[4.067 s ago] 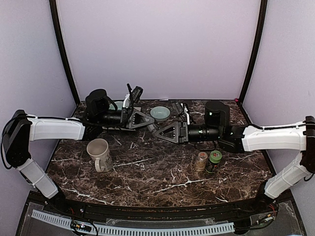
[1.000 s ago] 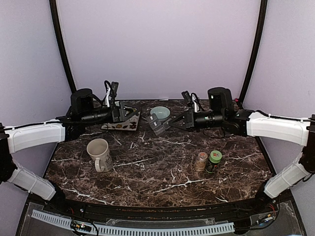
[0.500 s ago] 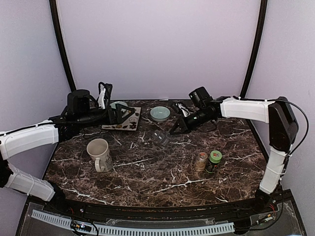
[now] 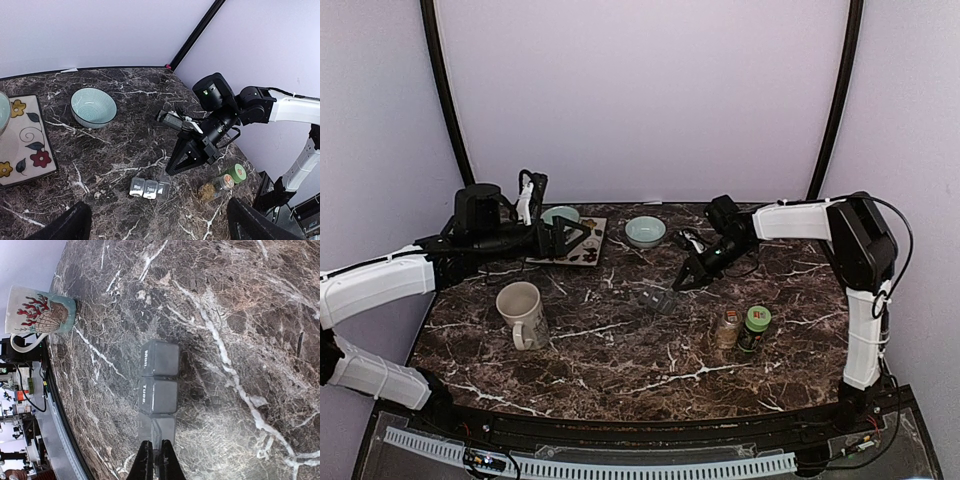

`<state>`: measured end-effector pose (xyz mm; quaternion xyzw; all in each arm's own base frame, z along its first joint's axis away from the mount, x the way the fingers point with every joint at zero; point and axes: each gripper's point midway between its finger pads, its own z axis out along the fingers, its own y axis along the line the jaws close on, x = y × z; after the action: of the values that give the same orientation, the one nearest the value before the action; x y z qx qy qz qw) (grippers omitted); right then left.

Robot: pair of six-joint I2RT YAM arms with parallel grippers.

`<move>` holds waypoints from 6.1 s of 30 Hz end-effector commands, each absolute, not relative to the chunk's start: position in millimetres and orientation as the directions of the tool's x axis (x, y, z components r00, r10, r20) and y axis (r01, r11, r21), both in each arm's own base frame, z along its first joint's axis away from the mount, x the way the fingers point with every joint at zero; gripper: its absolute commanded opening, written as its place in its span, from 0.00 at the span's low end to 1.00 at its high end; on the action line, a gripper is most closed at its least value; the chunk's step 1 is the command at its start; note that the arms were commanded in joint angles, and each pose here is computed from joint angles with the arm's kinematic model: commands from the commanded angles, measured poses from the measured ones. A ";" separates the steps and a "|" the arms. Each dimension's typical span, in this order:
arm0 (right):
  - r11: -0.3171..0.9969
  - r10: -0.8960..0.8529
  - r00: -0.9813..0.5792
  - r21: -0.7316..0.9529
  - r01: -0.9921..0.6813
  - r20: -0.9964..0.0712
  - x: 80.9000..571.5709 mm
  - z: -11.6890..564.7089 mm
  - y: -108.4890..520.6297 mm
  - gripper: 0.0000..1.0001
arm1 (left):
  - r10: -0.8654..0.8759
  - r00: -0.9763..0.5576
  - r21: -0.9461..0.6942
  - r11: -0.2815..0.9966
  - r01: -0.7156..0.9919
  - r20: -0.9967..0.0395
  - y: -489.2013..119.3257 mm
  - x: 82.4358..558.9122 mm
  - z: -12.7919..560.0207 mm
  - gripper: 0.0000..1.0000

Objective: Sort the pills into containers
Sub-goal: Place the pill container at the center of the board, then pick up the pill bottle from the center of the board, then hold the pill bottle.

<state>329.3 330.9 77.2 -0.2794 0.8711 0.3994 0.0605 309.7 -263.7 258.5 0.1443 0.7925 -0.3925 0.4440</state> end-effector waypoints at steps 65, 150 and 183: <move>0.977 0.021 -0.629 0.151 -0.154 -0.777 343.9 233.5 154.4 0.83 | 0.019 -0.574 -0.308 0.829 0.467 -0.819 -296.9 305.2 244.8 0.95; 0.969 -0.150 -0.948 0.149 -0.197 -0.281 224.1 106.5 172.2 0.30 | 0.221 -0.571 -0.182 0.806 0.564 -0.791 -380.7 290.7 200.4 0.92; 0.679 0.093 -0.769 0.606 -0.415 -0.632 253.6 305.9 273.9 0.04 | 0.013 -0.778 -0.749 0.262 0.608 -0.628 -402.6 251.4 276.5 0.99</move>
<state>248.7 236.5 269.6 -0.0806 0.9067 0.2849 0.3003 268.5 -403.5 244.6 0.1950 0.7917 -0.5112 0.2718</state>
